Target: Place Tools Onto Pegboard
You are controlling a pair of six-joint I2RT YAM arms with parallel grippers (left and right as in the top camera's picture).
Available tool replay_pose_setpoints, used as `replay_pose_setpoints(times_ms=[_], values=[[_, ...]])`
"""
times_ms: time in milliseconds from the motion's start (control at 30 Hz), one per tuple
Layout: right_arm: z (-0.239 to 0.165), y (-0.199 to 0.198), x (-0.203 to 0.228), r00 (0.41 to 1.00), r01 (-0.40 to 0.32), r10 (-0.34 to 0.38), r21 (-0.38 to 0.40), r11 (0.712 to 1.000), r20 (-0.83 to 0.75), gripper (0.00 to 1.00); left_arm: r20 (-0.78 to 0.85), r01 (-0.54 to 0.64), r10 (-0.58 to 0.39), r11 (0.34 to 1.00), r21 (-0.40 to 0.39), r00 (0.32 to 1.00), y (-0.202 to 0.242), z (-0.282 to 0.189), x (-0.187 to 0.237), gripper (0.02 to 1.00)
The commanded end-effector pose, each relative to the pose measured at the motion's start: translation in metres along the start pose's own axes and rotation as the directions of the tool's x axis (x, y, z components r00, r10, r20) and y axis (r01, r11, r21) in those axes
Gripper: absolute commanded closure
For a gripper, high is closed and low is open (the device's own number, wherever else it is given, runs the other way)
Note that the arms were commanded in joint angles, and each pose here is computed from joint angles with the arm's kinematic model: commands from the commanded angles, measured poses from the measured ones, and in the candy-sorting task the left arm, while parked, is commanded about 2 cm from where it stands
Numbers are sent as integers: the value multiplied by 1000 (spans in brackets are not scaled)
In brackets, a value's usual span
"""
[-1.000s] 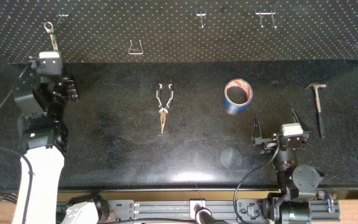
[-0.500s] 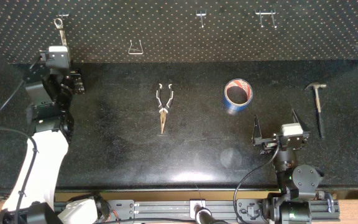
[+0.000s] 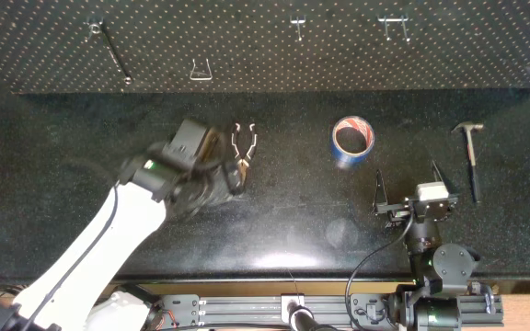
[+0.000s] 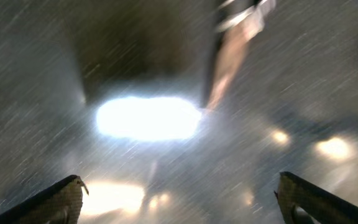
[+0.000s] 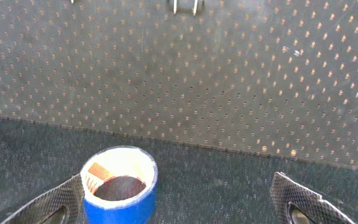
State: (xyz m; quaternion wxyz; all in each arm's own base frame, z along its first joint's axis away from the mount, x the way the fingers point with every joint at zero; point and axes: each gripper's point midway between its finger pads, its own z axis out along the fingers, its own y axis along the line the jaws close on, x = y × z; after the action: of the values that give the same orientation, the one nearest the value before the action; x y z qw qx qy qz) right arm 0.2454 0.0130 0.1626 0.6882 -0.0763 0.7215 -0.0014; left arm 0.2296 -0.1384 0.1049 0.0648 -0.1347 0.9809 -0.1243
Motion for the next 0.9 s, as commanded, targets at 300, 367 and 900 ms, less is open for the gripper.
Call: replay_pose_setpoints(times_ms=[300, 367, 900], values=[[0, 2, 1, 1000, 7, -7, -8, 1000, 1, 14, -298, -280, 194, 918, -280, 934, -39, 78, -98, 25], [0, 2, 1, 1000, 7, -7, -8, 1000, 1, 16, -294, -271, 193, 928, -256, 936, -43, 84, -97, 25], [0, 2, 1, 1000, 7, -7, -9, 1000, 1, 16, -246, -149, 85, 955, -255, 966, -42, 120, -98, 25]])
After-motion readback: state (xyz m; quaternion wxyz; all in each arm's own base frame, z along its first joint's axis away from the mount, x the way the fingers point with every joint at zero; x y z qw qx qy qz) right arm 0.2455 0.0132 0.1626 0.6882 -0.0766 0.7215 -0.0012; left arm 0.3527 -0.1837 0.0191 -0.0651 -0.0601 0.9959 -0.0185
